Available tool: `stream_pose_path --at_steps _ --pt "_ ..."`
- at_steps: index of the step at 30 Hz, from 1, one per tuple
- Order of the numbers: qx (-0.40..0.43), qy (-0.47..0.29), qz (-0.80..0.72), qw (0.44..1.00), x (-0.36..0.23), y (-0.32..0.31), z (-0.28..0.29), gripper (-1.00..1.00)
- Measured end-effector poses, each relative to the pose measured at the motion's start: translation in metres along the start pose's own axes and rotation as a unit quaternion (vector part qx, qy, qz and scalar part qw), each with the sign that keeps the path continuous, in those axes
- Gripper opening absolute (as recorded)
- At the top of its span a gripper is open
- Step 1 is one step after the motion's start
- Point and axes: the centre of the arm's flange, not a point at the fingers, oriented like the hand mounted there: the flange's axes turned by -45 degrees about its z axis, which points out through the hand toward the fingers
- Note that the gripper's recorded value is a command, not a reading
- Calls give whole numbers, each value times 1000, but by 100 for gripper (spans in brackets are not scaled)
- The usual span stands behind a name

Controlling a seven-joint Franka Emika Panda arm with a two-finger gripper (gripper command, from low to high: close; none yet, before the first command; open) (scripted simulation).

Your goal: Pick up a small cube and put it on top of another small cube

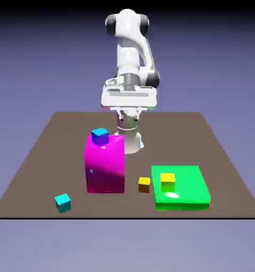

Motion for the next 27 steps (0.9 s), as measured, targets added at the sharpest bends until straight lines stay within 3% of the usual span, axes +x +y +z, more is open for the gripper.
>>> stream_pose_path --at_steps 11,27 --pt "-9 -207 195 959 14 106 108 0" --pt "-27 -422 410 808 -40 255 232 0"
